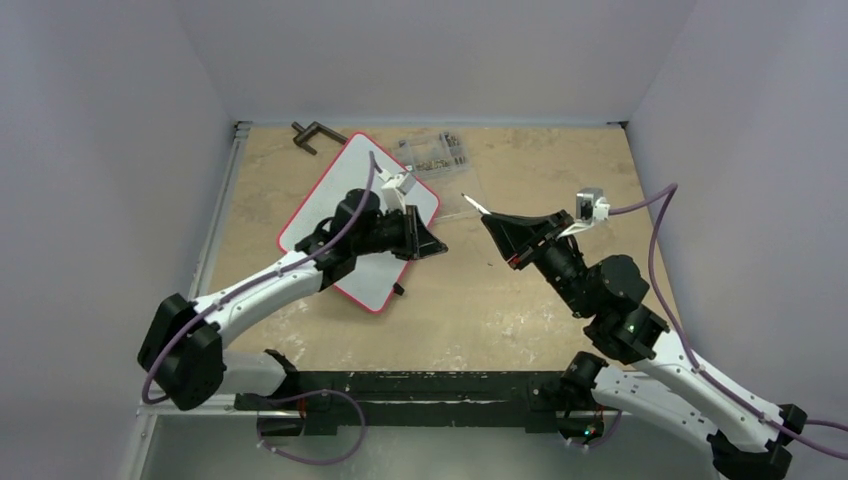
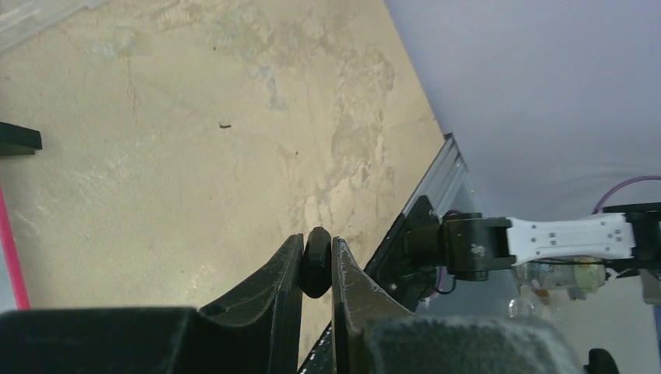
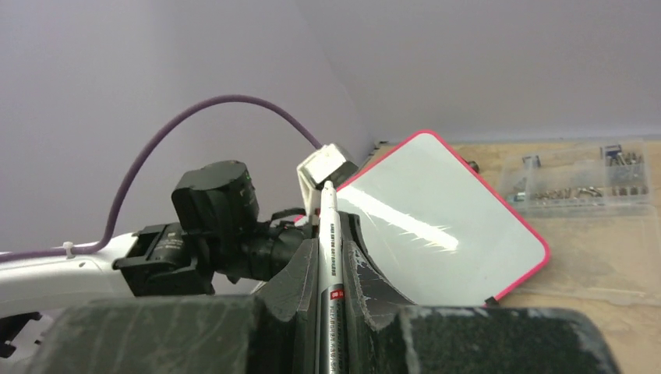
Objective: Write a sentence on the whiteboard
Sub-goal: Place the pen cap at the center of the board.
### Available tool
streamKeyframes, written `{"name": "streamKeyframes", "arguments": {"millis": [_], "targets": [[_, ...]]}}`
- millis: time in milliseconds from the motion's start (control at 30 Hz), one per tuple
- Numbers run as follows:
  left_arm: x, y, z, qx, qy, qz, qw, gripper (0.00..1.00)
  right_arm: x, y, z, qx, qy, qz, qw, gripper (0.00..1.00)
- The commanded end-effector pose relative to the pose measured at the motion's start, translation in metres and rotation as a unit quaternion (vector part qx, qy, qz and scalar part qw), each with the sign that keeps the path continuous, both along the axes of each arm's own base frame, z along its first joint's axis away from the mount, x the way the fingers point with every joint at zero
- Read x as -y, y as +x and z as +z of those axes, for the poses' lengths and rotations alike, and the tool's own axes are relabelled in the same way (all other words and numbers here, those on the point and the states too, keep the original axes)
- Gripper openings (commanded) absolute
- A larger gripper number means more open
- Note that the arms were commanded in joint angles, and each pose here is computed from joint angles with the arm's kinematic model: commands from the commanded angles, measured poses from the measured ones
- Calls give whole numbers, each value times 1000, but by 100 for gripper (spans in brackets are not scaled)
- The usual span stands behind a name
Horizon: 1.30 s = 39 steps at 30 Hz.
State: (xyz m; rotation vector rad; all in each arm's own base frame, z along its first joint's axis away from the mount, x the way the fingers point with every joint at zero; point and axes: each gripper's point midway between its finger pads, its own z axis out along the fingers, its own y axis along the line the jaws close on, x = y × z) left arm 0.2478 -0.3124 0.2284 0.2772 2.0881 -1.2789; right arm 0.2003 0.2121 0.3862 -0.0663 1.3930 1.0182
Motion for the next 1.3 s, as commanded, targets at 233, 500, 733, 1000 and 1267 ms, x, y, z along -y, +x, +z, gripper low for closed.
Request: {"name": "streamKeyframes", "arguments": {"millis": [233,500,733,1000,1267], "targets": [[81,20,-76,33,82,-52,995,0,34,6,10,-5,11,-73,997,0],[120,14,-123,9,124,-95,988,1,45,6,9,-10,10,-94,995,0],[140,-2,-154,-15,149,-137,979,9,48,7,3,-15,7,-101,995,0],[149,-14,-177,-41,164,-168,971,18,54,5,2,-17,11,-108,994,0],[155,-27,-182,-46,175,-195,964,40,57,4,1,-19,13,-111,994,0]]}}
